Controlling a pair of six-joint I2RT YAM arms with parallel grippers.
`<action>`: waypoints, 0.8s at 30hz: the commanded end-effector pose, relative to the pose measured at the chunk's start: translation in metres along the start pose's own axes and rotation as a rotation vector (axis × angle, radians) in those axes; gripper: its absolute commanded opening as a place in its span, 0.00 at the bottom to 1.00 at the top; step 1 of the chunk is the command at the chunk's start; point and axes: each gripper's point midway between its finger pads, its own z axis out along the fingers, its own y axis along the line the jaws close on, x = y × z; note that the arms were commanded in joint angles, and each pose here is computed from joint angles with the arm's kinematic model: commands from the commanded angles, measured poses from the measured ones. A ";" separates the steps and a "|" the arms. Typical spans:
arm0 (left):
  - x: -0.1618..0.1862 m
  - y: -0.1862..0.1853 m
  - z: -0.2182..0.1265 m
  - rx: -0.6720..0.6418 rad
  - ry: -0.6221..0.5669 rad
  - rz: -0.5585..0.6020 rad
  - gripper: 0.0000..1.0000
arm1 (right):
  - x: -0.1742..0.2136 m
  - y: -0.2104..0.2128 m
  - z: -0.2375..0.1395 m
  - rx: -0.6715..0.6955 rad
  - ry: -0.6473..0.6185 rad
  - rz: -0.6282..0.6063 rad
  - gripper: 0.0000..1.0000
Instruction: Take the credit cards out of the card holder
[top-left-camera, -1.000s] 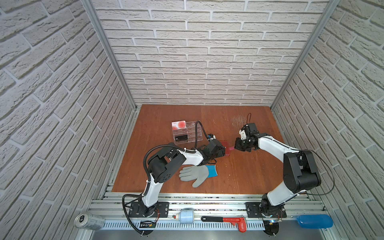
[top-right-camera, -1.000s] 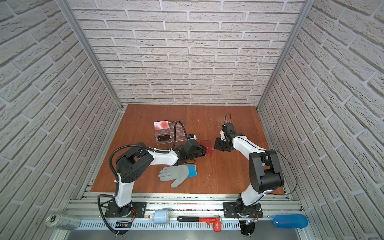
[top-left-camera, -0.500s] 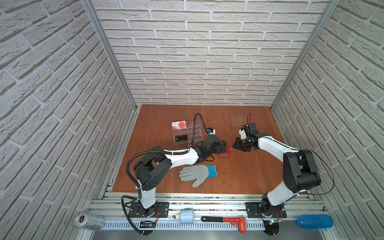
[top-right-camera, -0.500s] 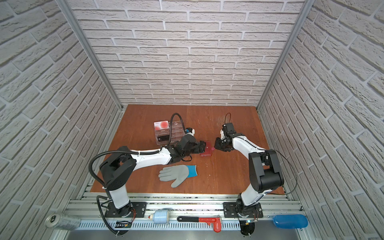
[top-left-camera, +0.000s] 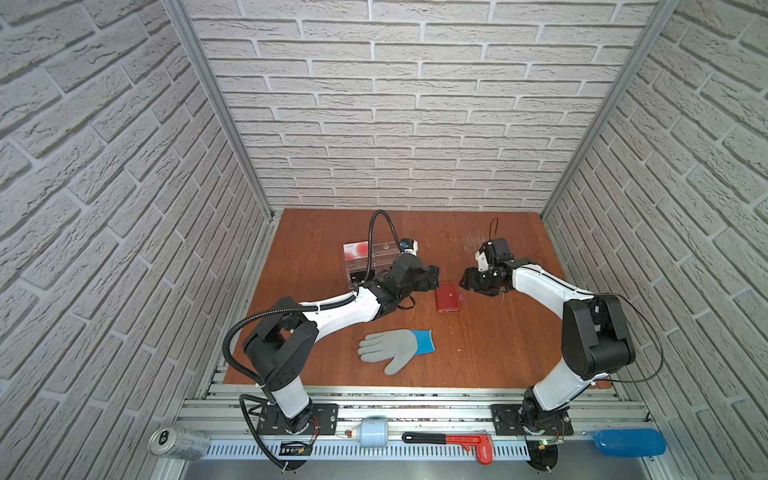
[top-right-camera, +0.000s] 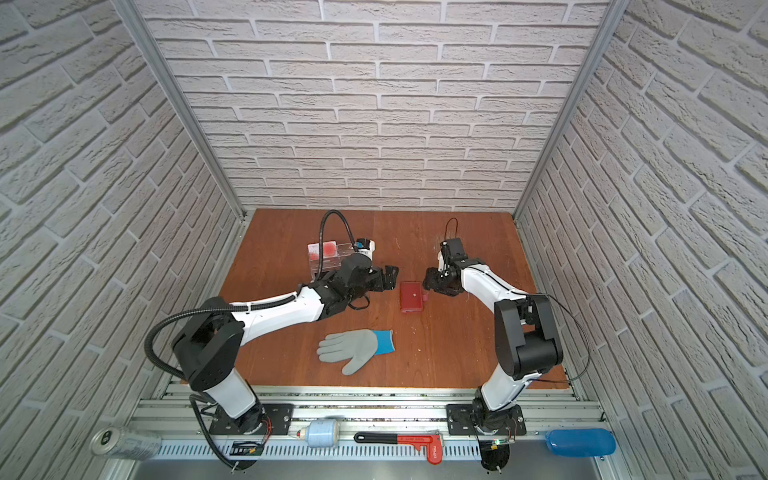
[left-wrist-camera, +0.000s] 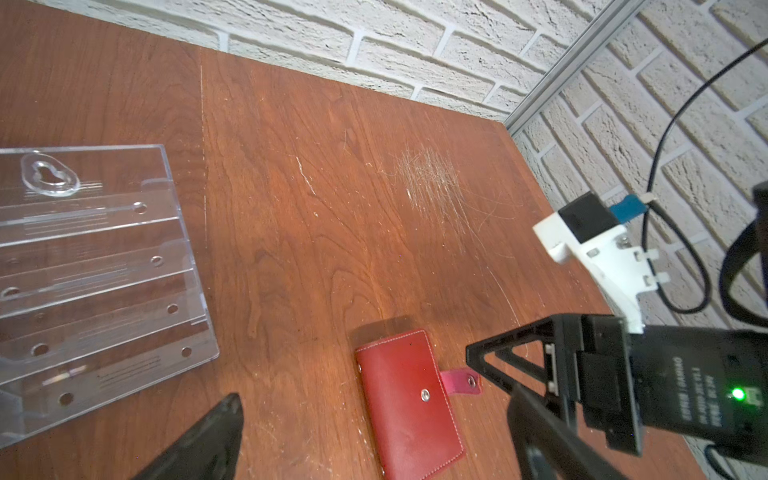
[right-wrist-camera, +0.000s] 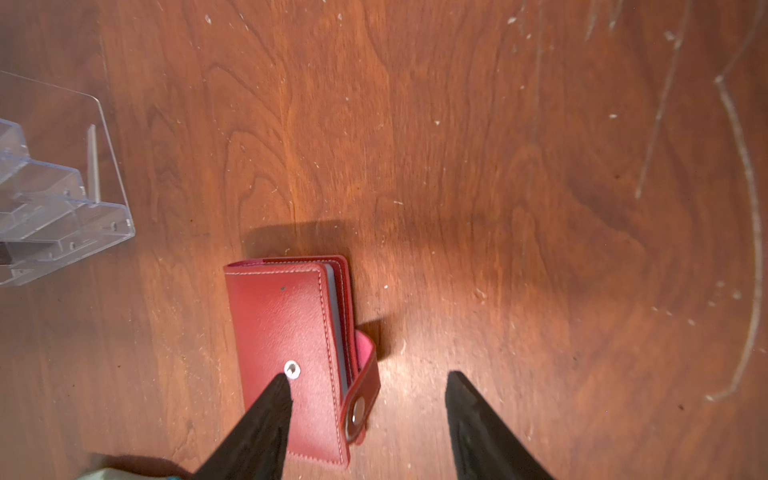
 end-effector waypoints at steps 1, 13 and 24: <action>-0.005 -0.010 -0.003 0.061 -0.013 -0.013 0.98 | 0.000 -0.001 0.009 0.018 0.011 -0.018 0.58; 0.011 -0.001 0.009 0.076 0.037 -0.072 0.98 | 0.013 -0.007 0.030 0.066 0.071 -0.042 0.58; 0.026 -0.001 0.021 0.092 0.086 -0.094 0.98 | 0.016 -0.011 0.033 0.085 0.074 -0.045 0.65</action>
